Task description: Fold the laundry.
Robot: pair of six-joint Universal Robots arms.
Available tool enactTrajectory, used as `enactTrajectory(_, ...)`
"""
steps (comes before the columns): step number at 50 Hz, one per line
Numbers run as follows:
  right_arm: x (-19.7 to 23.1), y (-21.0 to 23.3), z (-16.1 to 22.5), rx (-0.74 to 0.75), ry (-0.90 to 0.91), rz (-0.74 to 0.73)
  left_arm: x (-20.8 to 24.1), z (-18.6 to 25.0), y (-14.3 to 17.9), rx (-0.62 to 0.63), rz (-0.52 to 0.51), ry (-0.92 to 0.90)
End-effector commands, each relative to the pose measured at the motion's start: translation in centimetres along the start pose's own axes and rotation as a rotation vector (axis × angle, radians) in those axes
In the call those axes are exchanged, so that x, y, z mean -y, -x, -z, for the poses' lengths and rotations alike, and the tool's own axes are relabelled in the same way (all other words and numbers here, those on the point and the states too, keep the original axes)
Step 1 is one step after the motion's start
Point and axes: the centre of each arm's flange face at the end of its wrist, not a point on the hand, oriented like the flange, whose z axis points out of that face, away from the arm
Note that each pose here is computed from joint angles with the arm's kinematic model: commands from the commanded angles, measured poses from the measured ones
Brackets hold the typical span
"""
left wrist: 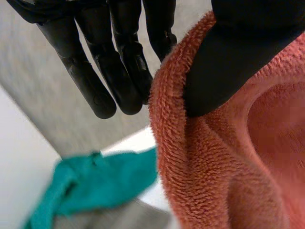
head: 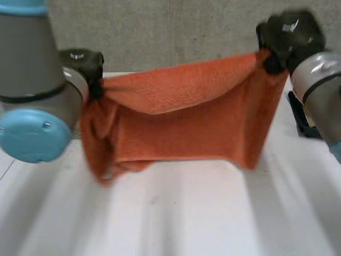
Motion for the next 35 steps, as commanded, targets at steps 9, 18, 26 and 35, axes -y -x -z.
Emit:
enactTrajectory(9, -12.4, 5.3, -1.8, 0.100, 0.240, 0.007, -8.5, -6.7, -8.1, -0.112, -0.327, 0.013)
enactTrajectory(18, -13.6, 6.1, -3.1, -0.028, 0.156, 0.014, -8.6, -11.4, -7.7, 0.028, -0.284, -0.113)
enactTrajectory(26, -13.5, 6.8, -2.7, -0.024, 0.150, 0.015, -6.7, -8.5, -4.1, 0.066, -0.252, -0.044)
enactTrajectory(35, -11.9, 6.2, -2.4, -0.007, 0.139, 0.017, -6.2, -4.8, 2.5, 0.097, -0.183, 0.029)
